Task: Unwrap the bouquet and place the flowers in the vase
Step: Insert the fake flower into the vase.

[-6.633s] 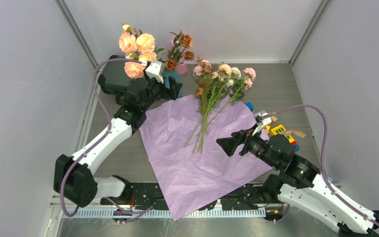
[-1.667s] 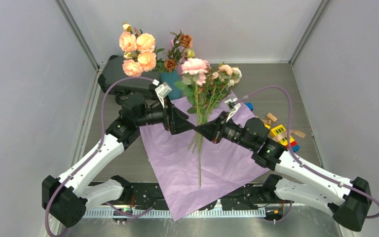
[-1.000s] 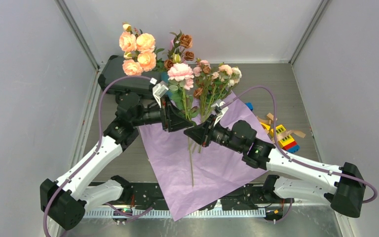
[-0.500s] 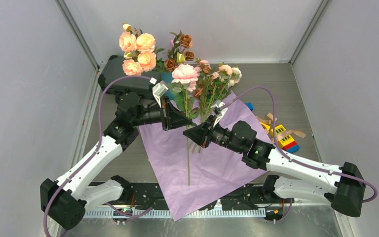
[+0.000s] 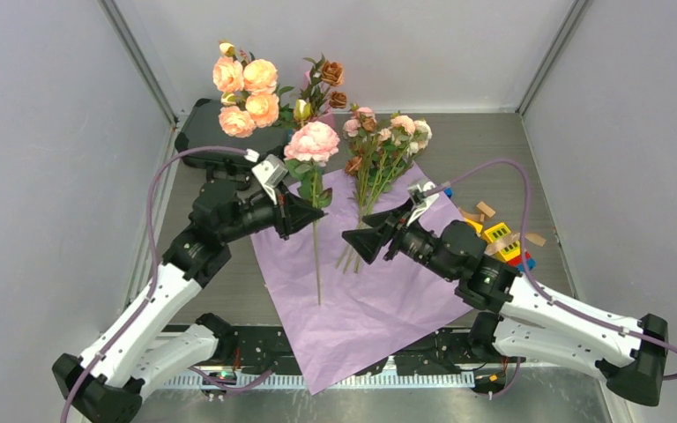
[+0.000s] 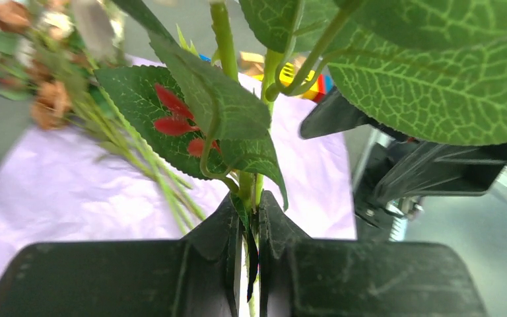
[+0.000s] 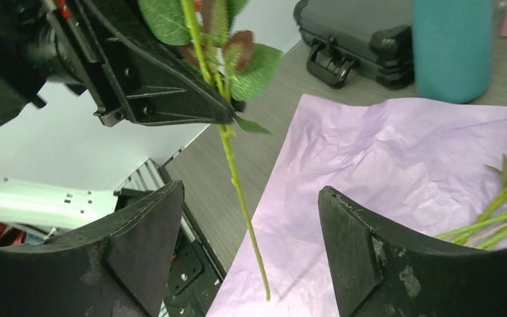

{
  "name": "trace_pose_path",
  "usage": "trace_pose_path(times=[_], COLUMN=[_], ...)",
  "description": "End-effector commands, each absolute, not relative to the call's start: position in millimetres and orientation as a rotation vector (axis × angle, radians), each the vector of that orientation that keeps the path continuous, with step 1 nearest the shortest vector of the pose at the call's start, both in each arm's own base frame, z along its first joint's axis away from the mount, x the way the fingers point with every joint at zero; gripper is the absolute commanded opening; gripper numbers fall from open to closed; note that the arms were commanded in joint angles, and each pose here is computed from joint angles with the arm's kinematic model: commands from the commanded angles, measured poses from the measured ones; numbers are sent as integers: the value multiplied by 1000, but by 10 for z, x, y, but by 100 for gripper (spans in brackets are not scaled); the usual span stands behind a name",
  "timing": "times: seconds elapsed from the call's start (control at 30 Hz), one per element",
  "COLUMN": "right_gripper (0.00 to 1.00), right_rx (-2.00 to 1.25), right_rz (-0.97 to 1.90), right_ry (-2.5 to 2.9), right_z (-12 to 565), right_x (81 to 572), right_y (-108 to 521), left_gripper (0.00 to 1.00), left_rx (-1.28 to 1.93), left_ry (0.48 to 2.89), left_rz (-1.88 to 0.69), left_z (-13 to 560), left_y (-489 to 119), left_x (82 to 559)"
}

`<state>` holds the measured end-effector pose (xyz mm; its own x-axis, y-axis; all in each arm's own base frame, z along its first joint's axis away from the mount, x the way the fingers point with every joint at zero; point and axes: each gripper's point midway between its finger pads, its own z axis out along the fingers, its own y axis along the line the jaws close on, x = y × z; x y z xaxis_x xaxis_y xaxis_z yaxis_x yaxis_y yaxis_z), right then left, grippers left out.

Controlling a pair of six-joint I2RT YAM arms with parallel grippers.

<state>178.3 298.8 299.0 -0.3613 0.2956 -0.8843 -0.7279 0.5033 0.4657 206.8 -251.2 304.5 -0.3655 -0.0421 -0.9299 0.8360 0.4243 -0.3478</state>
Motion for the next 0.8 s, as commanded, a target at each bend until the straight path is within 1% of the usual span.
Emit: trace_pose_path(times=[0.0, 0.03, 0.13, 0.17, 0.27, 0.37, 0.53, 0.63, 0.77], right_gripper=[83, 87, 94, 96, 98, 99, 99, 99, 99], right_rx=[-253, -240, -185, -157, -115, -119, -63, -19, 47], right_rz=[988, 972, 833, 812, 796, 809, 769, 880, 902], right_ry=[1615, 1615, 1705, 1712, 1753, 1760, 1820, 1838, 1832], right_z=[3049, 3077, 2904, 2938, 2921, 2940, 2784, 2787, 2768], right_x=[1929, 1940, 2041, 2070, 2081, 2074, 2199, 2215, 2326], right_y=[2677, 2633, 2444, 2399, 2335, 2348, 2203, 2178, 2003], left_gripper=[0, 0, 0, 0, 0, 0, 0, 0, 0], left_rx=[599, 572, 469, 422, 326, 308, 320, 361, 388], left_ry=[1600, 1596, 1563, 1559, 1508, 1429, 1311, 1196, 1099], left_rz=[-793, -757, -668, -644, -611, -601, -574, -542, -516], left_z=[3307, 3336, 3545, 3627, 3900, 4186, 4582, 4773, 4979], left_y=[-2138, -2080, -1883, -1799, -1615, -1597, -1615, -1635, -1661], left_x=[2359, 2415, 2597, 2662, 2814, 2895, 3003, 3017, 3053])
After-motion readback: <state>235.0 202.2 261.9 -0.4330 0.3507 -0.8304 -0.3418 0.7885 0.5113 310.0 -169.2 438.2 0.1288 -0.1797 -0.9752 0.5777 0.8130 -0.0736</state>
